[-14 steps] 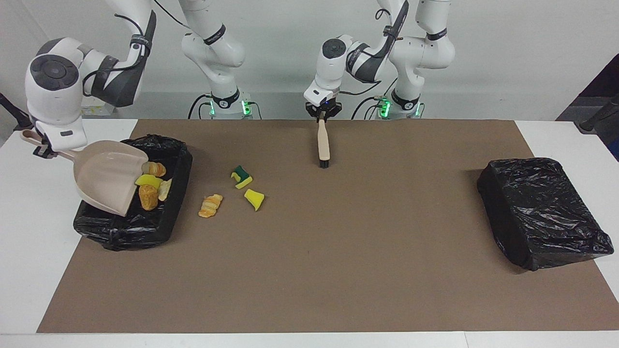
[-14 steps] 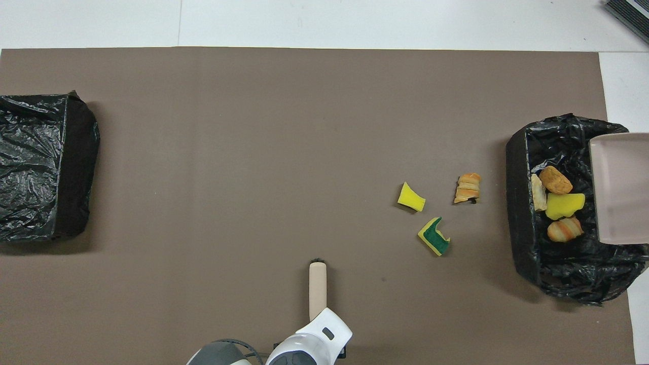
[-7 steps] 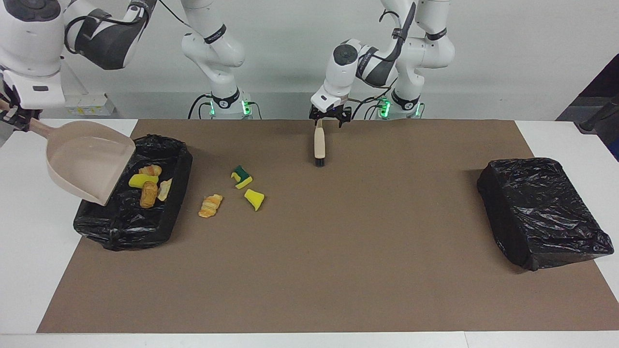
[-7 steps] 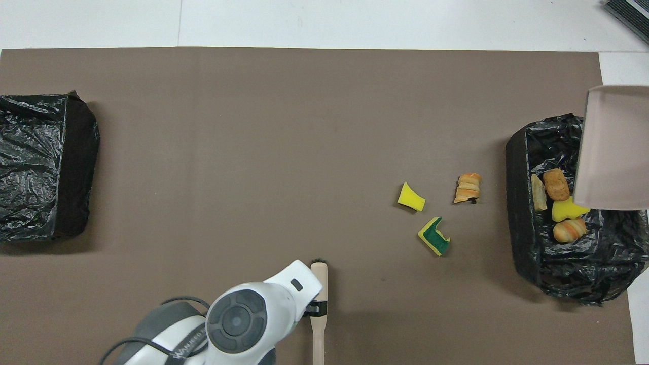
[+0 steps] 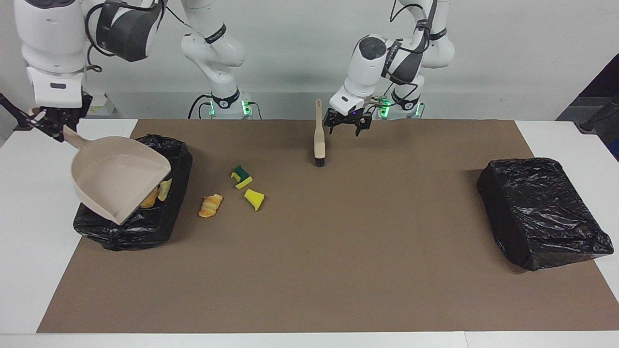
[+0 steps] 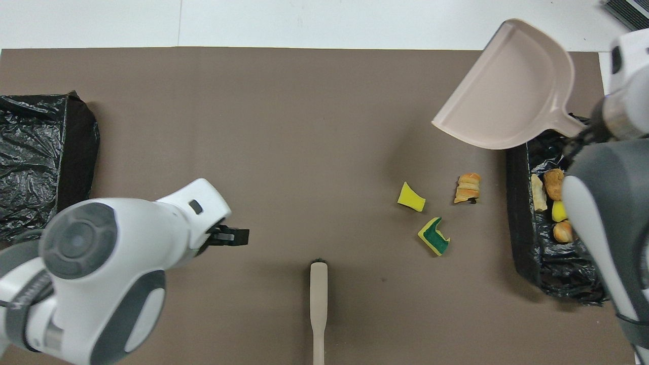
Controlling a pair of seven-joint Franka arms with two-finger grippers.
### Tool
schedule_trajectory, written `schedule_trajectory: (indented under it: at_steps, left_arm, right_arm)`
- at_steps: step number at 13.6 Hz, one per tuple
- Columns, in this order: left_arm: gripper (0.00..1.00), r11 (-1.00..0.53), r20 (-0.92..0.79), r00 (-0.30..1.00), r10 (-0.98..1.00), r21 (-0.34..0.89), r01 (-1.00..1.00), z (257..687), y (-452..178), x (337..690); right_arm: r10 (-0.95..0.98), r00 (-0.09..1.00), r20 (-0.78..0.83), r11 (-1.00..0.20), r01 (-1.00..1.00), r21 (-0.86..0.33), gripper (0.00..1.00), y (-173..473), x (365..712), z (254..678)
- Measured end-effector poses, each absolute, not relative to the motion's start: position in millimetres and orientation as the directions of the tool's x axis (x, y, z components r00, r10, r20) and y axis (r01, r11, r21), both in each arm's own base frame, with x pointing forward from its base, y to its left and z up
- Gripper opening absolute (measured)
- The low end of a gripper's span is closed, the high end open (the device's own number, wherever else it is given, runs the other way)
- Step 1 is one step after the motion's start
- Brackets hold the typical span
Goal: Sweep and dump trash in bin
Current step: 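Lower the dustpan onto the table center and open the right gripper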
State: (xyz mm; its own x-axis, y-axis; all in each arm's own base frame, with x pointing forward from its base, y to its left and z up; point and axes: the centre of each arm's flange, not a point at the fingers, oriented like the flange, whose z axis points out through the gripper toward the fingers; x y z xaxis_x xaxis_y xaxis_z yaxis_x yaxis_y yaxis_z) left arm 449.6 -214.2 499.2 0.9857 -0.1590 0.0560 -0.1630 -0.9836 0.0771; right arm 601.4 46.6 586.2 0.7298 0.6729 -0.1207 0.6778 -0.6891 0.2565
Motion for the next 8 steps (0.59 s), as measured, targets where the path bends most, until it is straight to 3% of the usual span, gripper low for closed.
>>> schedule_trajectory:
  at_steps: [5, 8]
  left_arm:
    - [1.00, -0.977, 0.080, 0.978, -0.190, 0.084, -0.197, 567.9, -130.5, 512.1]
    - [1.00, -0.972, 0.068, 0.975, -0.214, 0.083, -0.219, 597.1, -94.6, 525.6]
  right_arm:
    - [0.298, 0.954, 0.017, -0.949, 0.295, 0.109, 0.33, 209.6, 620.5, 477.7]
    - [0.074, 0.996, 0.043, -0.997, 0.074, -0.011, 0.33, 291.4, 604.6, 449.7]
